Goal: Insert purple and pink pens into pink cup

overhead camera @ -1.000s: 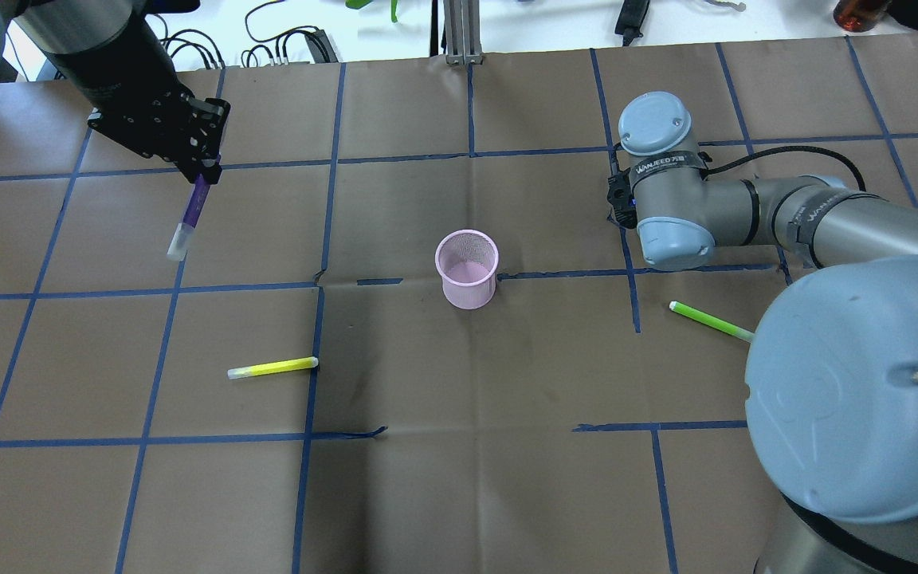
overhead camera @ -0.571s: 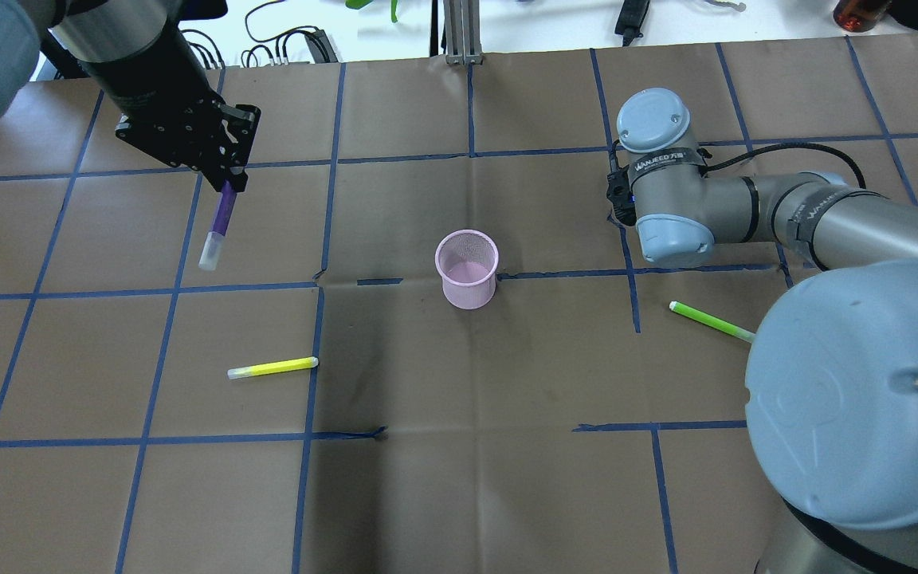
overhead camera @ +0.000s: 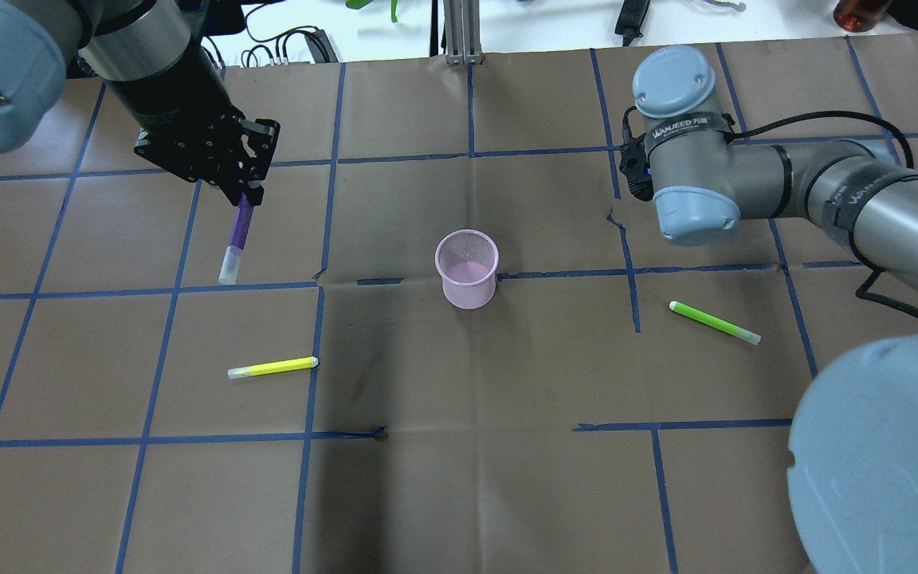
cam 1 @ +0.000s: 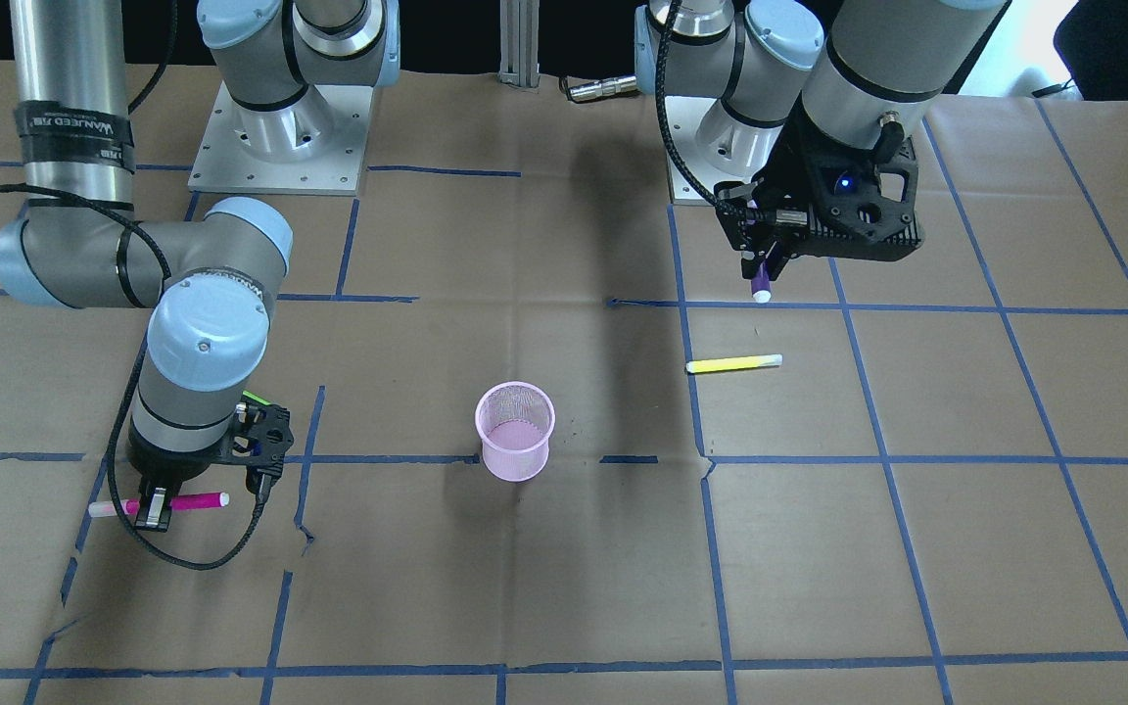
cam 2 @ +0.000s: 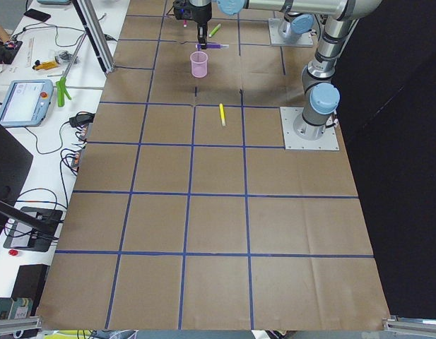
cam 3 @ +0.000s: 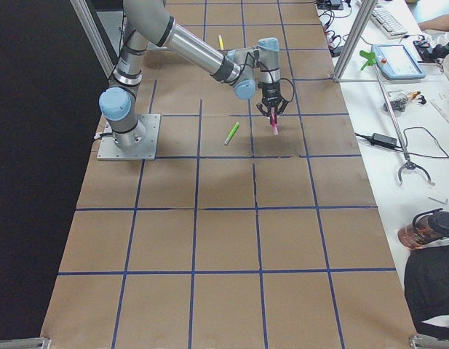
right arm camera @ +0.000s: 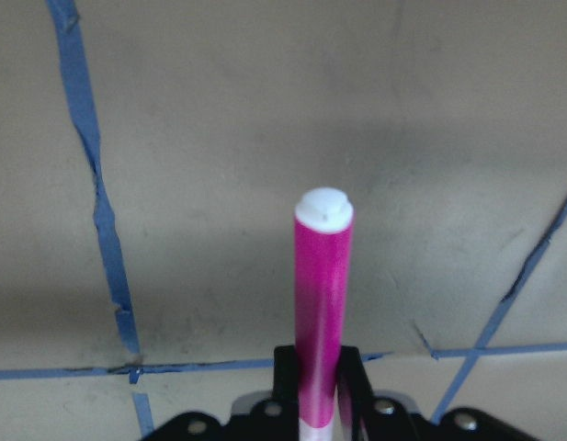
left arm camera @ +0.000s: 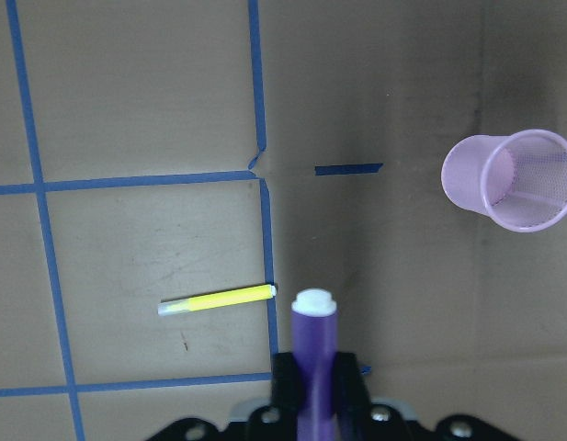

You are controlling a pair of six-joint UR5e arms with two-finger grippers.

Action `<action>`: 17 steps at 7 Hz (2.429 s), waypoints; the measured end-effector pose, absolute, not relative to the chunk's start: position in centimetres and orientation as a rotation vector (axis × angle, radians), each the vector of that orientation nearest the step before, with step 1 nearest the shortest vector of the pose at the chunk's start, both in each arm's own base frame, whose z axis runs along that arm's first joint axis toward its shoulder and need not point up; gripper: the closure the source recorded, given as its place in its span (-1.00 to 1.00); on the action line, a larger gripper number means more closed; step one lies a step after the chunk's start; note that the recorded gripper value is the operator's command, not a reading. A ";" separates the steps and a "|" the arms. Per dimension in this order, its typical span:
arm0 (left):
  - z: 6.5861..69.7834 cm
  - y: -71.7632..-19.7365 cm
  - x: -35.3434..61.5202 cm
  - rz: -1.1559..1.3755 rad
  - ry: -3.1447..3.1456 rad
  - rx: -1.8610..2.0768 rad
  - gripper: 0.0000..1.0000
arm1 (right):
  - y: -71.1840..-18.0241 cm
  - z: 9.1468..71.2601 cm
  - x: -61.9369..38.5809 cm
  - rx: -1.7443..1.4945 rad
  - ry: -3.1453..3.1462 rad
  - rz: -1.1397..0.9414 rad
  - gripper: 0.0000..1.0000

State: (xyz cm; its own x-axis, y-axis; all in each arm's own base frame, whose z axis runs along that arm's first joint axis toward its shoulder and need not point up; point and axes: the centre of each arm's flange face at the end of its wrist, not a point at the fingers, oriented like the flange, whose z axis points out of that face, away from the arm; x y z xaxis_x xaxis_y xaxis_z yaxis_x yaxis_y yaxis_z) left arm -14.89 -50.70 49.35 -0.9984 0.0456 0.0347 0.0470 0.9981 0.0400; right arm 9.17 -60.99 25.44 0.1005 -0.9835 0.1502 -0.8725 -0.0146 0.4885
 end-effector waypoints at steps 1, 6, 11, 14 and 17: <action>49.4 -50.6 -14.9 -0.062 -3.107 -0.076 1.00 | -60.5 27.8 9.3 1.921 -1.819 -0.271 0.94; 49.5 -50.6 -14.9 -0.058 -3.106 -0.083 1.00 | -56.4 37.1 11.1 1.964 -1.959 0.014 0.96; 48.5 -51.8 -15.4 0.132 -3.064 -0.135 1.00 | -54.2 46.1 12.2 1.987 -2.232 0.036 0.97; 47.4 -51.5 -15.3 0.214 -3.017 -0.316 1.00 | -53.5 48.9 12.9 1.999 -2.350 0.007 0.97; 46.5 -51.1 -14.9 0.222 -2.937 -0.469 1.00 | -53.0 49.3 13.1 2.000 -2.388 -0.010 0.97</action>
